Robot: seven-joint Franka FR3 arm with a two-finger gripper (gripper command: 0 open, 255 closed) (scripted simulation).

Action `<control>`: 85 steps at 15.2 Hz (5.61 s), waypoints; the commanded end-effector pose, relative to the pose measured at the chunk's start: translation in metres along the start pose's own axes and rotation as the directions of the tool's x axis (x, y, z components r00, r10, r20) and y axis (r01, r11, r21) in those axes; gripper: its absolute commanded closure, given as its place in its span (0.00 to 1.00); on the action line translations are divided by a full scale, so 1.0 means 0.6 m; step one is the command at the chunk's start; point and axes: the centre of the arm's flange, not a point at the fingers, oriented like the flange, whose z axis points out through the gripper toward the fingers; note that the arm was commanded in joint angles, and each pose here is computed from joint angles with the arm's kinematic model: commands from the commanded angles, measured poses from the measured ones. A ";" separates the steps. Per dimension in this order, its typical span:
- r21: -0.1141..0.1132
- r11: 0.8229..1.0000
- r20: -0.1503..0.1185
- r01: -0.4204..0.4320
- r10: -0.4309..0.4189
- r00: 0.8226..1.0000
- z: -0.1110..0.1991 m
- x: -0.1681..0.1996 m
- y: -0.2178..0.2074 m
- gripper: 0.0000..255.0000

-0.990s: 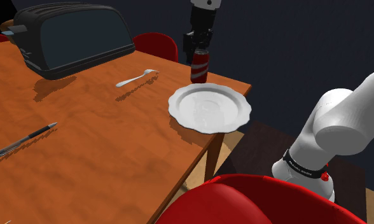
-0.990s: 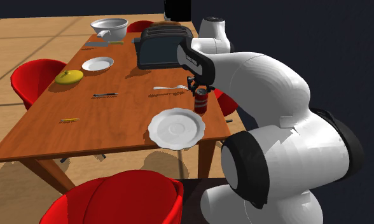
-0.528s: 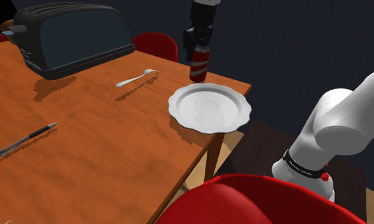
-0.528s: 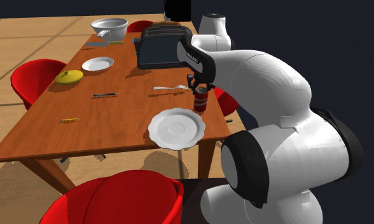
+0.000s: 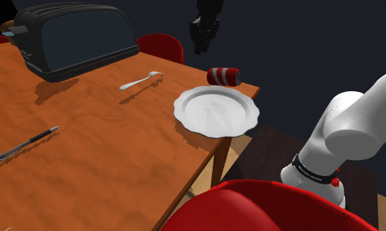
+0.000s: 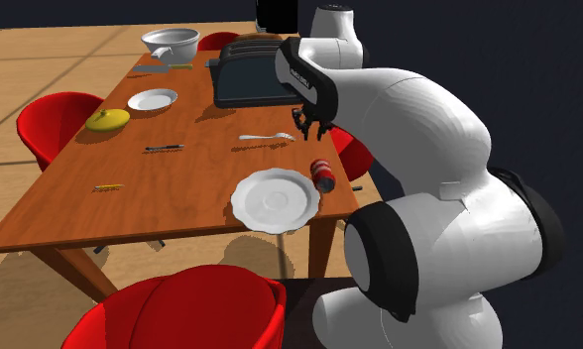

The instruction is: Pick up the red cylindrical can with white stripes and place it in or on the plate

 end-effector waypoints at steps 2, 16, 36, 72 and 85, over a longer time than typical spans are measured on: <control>0.002 0.998 0.068 -0.063 0.063 0.996 0.006 -0.026 0.005 0.00; -0.015 0.971 0.256 -0.240 0.236 0.938 0.077 -0.120 0.007 0.00; -0.041 0.970 0.206 -0.240 0.244 0.948 0.078 -0.124 0.041 0.00; -0.088 0.966 0.114 -0.245 0.254 0.960 0.081 -0.133 0.102 1.00; -0.088 0.966 0.114 -0.245 0.254 0.960 -0.012 -0.130 0.053 1.00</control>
